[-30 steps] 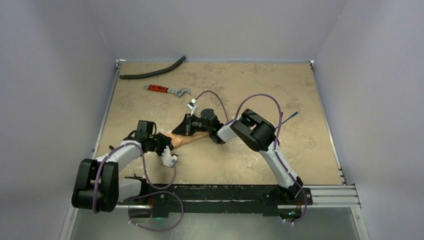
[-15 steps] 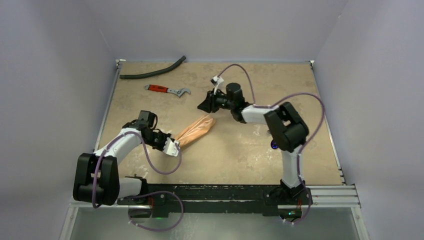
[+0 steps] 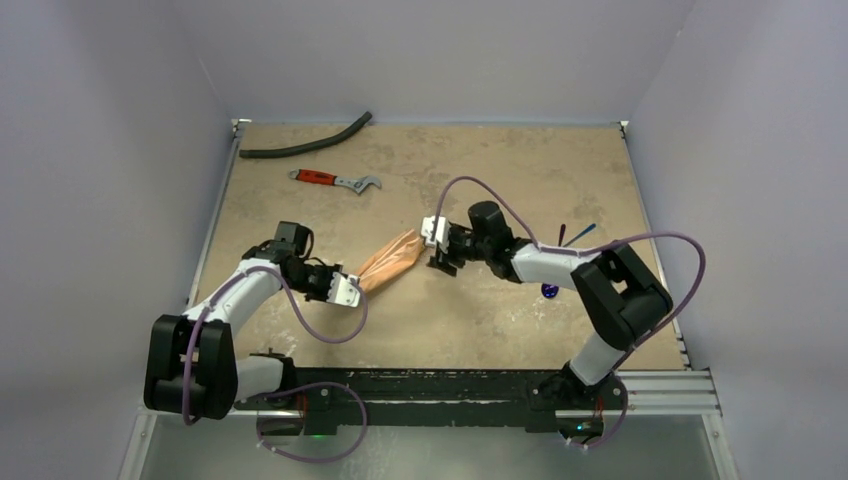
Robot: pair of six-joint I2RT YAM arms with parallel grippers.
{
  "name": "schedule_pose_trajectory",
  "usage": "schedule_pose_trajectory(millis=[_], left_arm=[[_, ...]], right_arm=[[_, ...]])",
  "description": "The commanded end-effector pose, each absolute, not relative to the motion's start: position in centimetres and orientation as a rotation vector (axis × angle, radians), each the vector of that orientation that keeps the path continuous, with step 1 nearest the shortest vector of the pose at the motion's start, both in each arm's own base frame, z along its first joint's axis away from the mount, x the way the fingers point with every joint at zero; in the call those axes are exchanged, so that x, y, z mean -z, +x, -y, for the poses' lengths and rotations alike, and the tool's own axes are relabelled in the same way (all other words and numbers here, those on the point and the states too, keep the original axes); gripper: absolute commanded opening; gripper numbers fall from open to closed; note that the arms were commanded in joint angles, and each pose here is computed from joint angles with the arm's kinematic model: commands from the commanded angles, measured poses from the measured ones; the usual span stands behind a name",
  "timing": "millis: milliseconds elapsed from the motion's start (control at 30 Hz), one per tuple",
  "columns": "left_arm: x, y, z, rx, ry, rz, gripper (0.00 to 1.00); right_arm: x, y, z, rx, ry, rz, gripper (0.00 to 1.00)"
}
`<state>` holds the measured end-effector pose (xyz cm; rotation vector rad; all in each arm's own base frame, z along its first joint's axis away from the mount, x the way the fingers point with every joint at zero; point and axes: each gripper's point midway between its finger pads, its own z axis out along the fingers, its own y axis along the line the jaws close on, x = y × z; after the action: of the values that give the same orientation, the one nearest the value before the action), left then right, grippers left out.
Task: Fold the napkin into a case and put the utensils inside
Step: Pick up the smaller rectangle-folded napkin from the center of the board.
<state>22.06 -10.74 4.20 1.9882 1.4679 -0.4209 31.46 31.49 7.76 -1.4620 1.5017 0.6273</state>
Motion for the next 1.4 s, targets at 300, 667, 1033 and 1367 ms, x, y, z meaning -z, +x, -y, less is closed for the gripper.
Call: schedule_pose_trajectory(millis=[300,667,1033,1367], left_arm=[[-5.6,22.3,11.8,0.446,1.947,-1.415,0.00],[-6.4,22.5,12.0,0.454,1.937,-1.404,0.00],[-7.4,22.9,12.2,0.442,1.929,-1.392,0.00],[-11.1,25.0,13.0,0.441,1.794,-1.442,0.00]], right_arm=[[-8.4,27.4,-33.5,-0.251,-1.596,-1.149,0.97],[-5.4,27.0,-37.3,-0.300,-1.704,-1.121,0.87],[-2.2,30.3,-38.7,-0.202,-1.726,-1.185,0.72],[-1.5,31.4,-42.1,-0.271,-1.806,-1.176,0.10]])
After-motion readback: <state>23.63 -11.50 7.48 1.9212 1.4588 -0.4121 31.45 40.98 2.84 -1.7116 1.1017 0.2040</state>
